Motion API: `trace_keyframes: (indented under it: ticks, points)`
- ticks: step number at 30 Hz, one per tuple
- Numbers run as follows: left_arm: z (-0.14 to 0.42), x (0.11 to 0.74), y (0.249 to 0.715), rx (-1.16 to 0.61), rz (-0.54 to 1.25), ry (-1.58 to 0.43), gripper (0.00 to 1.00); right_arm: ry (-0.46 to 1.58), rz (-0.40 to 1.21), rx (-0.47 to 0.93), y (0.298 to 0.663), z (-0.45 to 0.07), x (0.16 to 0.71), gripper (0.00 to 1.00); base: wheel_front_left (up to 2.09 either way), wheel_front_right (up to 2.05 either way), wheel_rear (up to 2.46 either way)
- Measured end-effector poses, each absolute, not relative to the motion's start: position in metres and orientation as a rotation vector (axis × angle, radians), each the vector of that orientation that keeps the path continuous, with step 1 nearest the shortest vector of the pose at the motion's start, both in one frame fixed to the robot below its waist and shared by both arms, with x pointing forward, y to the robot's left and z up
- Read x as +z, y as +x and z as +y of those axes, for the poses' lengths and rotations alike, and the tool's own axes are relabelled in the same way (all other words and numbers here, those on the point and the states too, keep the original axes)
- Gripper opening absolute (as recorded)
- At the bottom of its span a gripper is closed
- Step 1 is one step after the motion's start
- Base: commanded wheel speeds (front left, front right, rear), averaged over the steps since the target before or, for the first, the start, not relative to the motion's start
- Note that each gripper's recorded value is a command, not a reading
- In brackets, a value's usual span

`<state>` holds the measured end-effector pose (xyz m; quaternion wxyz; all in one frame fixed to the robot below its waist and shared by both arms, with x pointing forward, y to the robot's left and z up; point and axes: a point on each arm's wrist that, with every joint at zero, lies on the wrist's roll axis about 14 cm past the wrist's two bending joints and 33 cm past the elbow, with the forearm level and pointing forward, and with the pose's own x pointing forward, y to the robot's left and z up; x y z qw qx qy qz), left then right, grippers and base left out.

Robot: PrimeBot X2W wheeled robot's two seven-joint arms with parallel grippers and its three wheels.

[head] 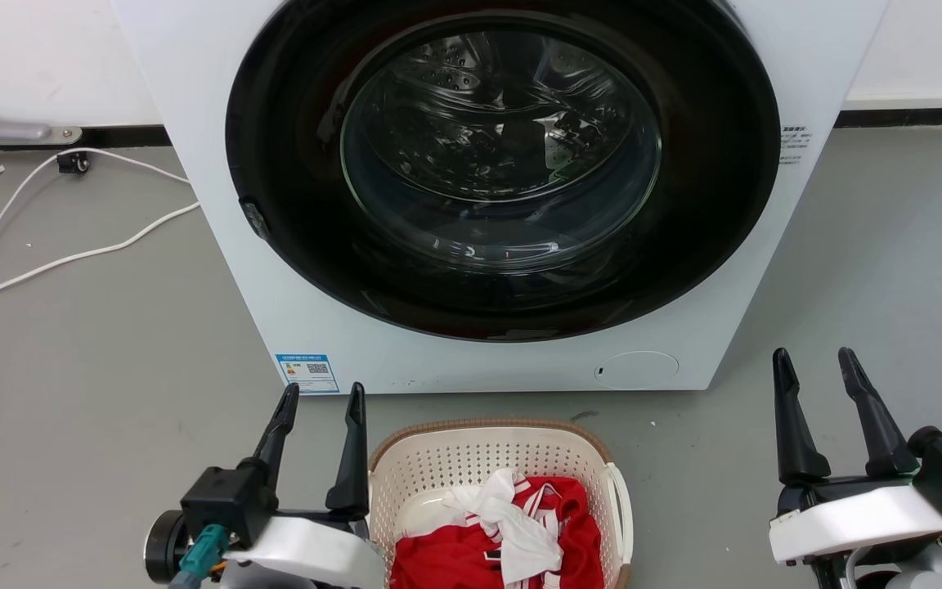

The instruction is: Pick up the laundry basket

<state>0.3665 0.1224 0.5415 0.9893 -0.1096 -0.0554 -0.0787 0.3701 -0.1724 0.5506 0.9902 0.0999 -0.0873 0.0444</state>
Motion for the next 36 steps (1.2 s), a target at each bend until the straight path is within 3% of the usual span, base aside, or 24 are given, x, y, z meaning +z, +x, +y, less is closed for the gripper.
trace_keyframes:
  ticks: [15, 36]
  points:
    - [0.104, 0.524, 0.356, -0.212, -0.087, -0.065, 1.00, 0.096, -0.137, 0.080, 0.367, -0.175, 0.533, 1.00, 0.00, 0.00, 0.00]
    - [0.121, 0.508, 0.354, -0.173, -0.072, -0.099, 1.00, 0.034, -0.085, 0.095, 0.366, -0.171, 0.510, 1.00, 0.00, 0.00, 0.00]
